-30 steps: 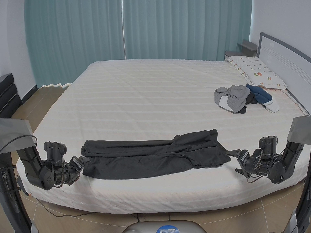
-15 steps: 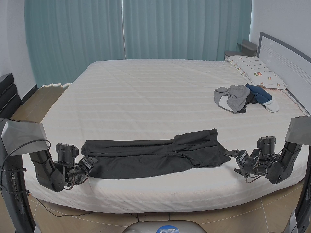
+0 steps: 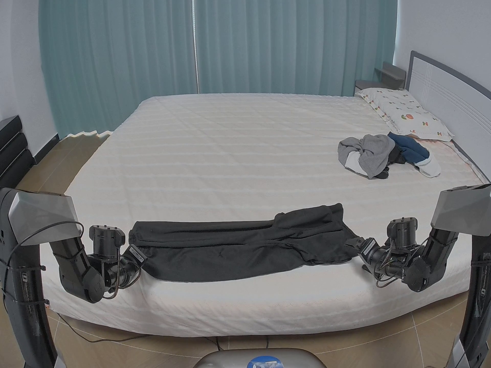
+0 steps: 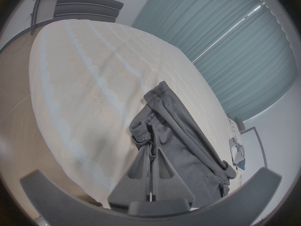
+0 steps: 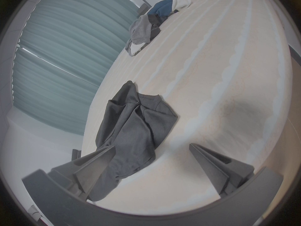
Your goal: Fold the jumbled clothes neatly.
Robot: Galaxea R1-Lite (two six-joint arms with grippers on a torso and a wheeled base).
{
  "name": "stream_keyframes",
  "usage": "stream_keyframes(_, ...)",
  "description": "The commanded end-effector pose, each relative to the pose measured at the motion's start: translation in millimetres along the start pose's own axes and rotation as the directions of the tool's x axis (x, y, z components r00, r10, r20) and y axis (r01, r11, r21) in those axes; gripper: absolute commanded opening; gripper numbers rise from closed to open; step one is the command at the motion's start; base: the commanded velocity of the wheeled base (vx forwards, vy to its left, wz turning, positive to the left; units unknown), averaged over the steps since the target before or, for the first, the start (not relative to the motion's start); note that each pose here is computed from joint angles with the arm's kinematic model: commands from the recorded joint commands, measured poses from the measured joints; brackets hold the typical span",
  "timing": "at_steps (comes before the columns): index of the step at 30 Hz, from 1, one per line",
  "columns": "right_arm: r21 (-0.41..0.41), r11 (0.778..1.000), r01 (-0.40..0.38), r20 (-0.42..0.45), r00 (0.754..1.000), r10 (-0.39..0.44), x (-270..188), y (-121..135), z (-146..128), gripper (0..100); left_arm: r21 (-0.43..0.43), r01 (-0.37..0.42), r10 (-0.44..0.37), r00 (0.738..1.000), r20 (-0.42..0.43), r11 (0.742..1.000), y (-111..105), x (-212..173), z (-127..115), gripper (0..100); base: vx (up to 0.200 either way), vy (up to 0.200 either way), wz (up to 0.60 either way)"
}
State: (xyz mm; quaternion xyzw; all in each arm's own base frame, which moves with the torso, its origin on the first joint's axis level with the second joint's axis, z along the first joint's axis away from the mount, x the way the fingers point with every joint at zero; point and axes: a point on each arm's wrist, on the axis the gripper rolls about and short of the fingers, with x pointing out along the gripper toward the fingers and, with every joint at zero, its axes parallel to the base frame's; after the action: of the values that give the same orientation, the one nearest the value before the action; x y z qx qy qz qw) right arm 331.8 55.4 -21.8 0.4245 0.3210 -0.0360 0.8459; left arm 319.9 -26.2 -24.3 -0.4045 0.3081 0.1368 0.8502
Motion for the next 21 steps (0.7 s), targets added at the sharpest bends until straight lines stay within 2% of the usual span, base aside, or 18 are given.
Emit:
stream_keyframes(1,-0.018,1.0,0.025,-0.007,1.0,-0.025,16.5,-3.9,-12.3,100,-0.016,-0.008,0.008,1.0,0.007,1.0,6.0,2.0,1.8,0,0.0,0.0,0.0)
stream_keyframes(4,-0.036,0.999,0.02,0.035,0.999,-0.018,33.0,3.7,-14.6,100,-0.014,0.001,-0.001,1.0,0.015,1.0,6.8,2.7,0.6,0,0.0,0.0,0.0)
stream_keyframes(9,-0.052,0.999,-0.005,0.045,0.999,0.008,43.3,12.7,-17.4,100,-0.015,0.003,-0.002,1.0,0.016,1.0,7.2,2.6,0.3,0,0.0,0.0,0.0)
stream_keyframes(10,-0.054,0.998,-0.016,0.049,0.999,0.018,44.3,15.4,-17.0,0,-0.015,0.002,-0.002,1.0,0.017,1.0,7.5,2.7,0.7,0,0.0,0.0,0.0)
stream_keyframes(14,-0.059,0.998,-0.027,0.055,0.998,0.031,50.4,18.9,-15.2,0,-0.015,0.002,-0.002,1.0,0.017,1.0,7.5,2.7,0.7,0,0.0,0.0,0.0)
stream_keyframes(21,-0.096,0.995,0.022,0.087,0.996,-0.014,50.4,13.5,-17.4,0,-0.014,0.001,-0.001,1.0,0.018,1.0,7.8,2.7,1.1,0,0.0,0.0,0.0)
